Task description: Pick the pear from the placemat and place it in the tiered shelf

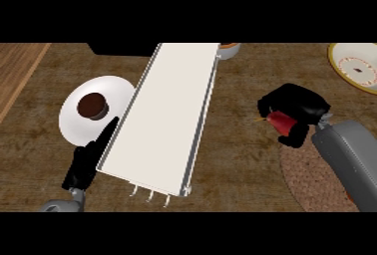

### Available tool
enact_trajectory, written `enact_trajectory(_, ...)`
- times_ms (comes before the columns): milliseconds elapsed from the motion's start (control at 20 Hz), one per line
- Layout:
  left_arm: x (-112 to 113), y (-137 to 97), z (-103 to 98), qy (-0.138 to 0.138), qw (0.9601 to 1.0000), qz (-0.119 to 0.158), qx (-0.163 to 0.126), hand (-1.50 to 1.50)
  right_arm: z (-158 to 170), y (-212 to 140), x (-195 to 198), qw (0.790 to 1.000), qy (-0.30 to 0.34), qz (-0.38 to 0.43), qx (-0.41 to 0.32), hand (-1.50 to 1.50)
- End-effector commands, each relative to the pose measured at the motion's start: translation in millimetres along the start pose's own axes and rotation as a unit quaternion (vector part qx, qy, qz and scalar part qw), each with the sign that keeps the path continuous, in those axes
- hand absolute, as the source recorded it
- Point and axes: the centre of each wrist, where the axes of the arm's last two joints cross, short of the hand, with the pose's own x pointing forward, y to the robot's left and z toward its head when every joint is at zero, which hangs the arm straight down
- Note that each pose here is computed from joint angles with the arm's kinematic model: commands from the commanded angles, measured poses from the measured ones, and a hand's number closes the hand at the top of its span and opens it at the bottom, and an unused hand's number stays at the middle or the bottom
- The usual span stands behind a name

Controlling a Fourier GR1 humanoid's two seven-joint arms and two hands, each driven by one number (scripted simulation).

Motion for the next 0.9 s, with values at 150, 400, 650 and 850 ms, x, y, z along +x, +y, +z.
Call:
enact_trajectory(150, -7, -4, 4, 0.003, 1.0000, -0.001, 0.003, 0.00, 32, -101, -31, 0.985, -0.136, 0.005, -0.104, 1.50)
enact_trajectory(400, -7, 16, 0, 0.013, 0.9998, 0.002, 0.017, 0.00, 39, -136, -35, 0.954, -0.199, -0.120, -0.187, 1.50)
enact_trajectory(650, -4, -7, 4, 0.009, 0.9998, 0.003, 0.016, 0.00, 13, -183, -10, 0.948, -0.187, -0.168, -0.196, 1.50)
enact_trajectory(850, -16, 11, -5, 0.007, 0.9998, 0.006, 0.016, 0.00, -3, -206, 24, 0.947, -0.177, -0.157, -0.218, 1.50)
